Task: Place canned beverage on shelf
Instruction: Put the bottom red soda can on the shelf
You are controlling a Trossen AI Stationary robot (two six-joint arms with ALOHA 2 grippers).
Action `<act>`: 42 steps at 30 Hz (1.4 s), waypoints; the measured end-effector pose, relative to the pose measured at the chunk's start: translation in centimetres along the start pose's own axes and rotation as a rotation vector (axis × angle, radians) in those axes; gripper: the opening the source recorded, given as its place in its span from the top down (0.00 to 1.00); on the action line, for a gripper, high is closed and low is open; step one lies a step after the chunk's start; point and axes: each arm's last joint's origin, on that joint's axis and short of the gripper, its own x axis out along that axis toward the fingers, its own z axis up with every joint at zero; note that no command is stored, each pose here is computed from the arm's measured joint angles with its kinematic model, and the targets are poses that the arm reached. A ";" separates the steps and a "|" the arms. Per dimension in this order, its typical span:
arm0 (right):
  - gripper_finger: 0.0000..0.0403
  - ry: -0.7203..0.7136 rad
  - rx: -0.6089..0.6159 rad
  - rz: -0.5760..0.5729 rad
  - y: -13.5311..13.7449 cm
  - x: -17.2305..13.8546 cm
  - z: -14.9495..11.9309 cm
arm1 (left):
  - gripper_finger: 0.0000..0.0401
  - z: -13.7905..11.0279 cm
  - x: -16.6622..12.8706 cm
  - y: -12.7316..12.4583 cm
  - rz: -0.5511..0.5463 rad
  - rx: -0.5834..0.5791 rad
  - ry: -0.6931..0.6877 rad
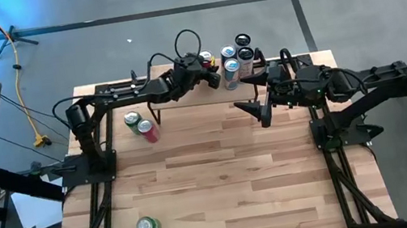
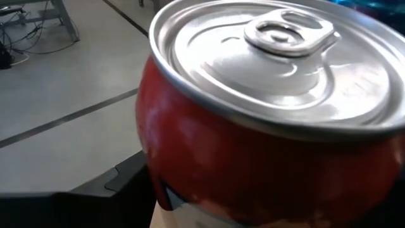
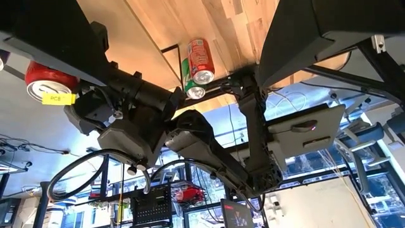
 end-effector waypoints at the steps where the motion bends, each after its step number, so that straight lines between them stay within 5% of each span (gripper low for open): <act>1: 0.04 0.000 0.000 0.000 0.0 0.0 0.0 | 0.30 0.0 0.0 0.0 0.000 0.000 0.000; 26: 0.04 0.004 0.011 0.009 0.0 0.0 0.0 | 0.27 -0.3 0.2 -0.3 -0.074 0.069 0.025; 42: 0.04 0.007 0.025 0.015 0.1 0.0 -0.1 | 0.27 0.0 0.8 1.0 -0.060 -0.014 0.031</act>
